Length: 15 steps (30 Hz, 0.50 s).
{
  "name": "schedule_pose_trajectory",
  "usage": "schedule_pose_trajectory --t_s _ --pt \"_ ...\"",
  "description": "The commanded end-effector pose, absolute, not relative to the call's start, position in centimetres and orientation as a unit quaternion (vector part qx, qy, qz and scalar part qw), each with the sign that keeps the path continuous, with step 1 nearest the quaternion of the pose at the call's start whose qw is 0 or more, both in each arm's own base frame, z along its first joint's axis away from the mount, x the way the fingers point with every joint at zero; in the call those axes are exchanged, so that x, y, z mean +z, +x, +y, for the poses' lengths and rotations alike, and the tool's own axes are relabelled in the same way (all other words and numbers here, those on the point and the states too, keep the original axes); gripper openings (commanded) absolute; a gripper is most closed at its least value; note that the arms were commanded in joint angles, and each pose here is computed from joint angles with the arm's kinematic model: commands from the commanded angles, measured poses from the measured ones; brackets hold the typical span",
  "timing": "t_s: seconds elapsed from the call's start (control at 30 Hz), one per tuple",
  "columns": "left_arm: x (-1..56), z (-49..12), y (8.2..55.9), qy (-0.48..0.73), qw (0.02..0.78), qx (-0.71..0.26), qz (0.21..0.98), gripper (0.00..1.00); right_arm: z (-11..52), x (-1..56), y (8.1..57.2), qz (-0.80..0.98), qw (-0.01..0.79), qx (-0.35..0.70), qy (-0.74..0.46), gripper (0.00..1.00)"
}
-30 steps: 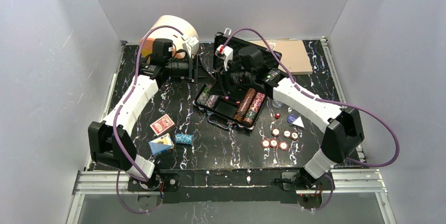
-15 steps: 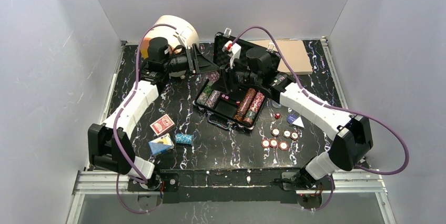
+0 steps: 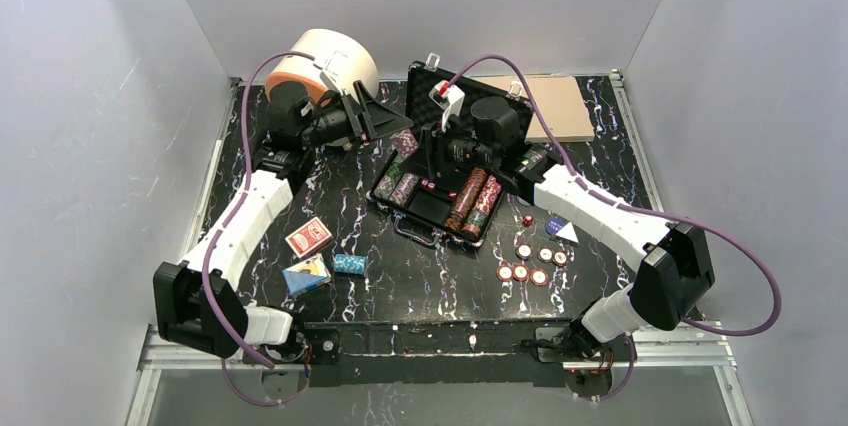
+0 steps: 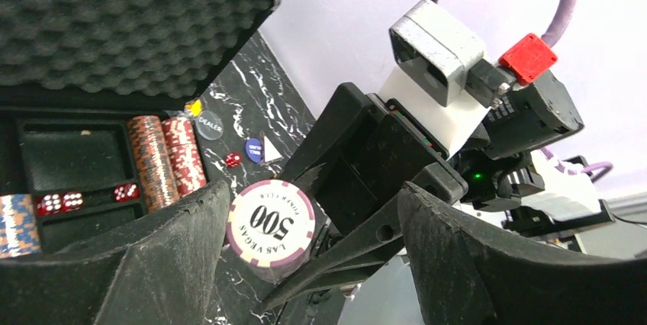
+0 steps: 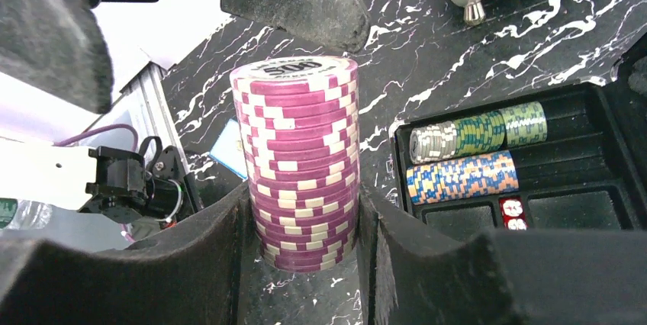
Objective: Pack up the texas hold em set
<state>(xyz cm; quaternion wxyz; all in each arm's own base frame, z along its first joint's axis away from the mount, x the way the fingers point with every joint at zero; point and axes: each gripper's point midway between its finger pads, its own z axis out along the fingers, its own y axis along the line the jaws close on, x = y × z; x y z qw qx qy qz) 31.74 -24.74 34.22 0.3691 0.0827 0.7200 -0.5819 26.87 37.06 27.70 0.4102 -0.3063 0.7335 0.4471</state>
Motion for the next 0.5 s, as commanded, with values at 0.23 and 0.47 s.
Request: schedule_pose_trajectory --t_s 0.23,0.47 --pt "26.7 -16.0 35.8 -0.056 0.453 -0.291 0.841 0.88 34.9 30.5 30.4 0.753 0.477 0.438 -0.119 0.28" --pt "22.4 -16.9 38.0 -0.046 0.417 -0.275 0.865 0.54 30.1 27.0 33.7 0.8 0.513 0.309 -0.027 0.29"
